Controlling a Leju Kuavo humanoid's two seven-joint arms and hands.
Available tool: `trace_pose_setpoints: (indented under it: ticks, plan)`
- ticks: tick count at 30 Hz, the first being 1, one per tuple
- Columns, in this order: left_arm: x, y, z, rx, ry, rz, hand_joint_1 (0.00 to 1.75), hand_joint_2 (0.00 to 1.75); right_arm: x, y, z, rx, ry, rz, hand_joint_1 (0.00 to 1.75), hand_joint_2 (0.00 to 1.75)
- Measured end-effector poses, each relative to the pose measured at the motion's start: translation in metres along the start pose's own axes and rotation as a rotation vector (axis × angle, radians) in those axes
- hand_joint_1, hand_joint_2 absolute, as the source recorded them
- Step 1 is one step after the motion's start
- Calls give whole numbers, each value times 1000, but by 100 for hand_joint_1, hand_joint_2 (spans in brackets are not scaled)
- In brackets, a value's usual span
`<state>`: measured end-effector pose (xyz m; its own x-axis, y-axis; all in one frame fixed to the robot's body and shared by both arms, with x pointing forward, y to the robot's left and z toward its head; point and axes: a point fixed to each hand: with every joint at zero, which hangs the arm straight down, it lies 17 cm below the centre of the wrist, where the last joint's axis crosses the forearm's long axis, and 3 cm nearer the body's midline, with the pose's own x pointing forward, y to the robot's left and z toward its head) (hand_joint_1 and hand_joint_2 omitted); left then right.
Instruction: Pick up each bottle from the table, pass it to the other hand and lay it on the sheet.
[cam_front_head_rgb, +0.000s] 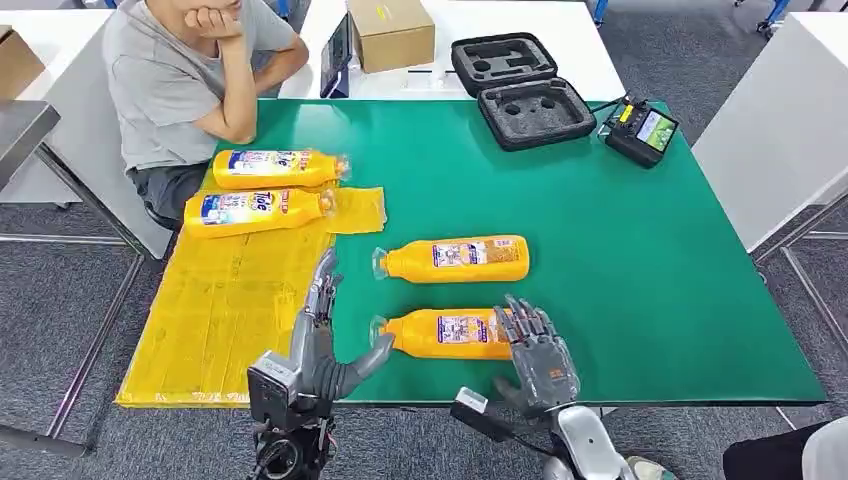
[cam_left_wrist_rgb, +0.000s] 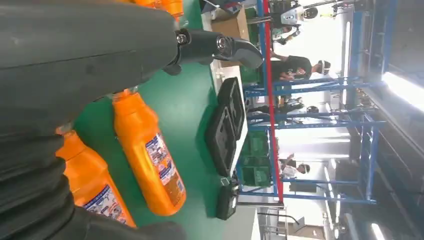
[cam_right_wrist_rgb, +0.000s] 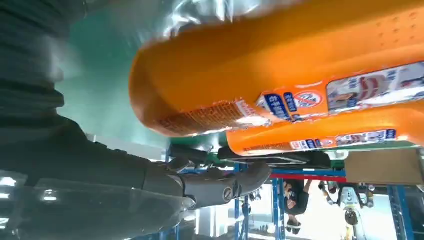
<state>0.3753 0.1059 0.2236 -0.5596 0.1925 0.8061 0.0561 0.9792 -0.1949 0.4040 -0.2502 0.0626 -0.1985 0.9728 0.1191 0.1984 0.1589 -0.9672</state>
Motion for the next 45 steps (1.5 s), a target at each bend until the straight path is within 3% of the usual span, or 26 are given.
trace_pose_setpoints:
  ticks: [8, 41, 43, 44, 45]
  plan:
    - [3, -7, -3, -13, -11, 6, 0, 175, -3, -5, -10, -12, -4, 29, 0, 175]
    - [-4, -16, -5, -35, 7, 34, 0, 175, -7, 30, -49, 71, -15, -113, 0, 175]
    - [-6, -17, -5, -40, 11, 35, 0, 175, -7, 34, -49, 86, -11, -132, 54, 175]
    - [-7, -17, -5, -42, 12, 35, 0, 175, -7, 35, -49, 90, -11, -139, 54, 175]
    - [-8, -18, -5, -43, 14, 35, 0, 175, -6, 37, -48, 95, -13, -147, 133, 175]
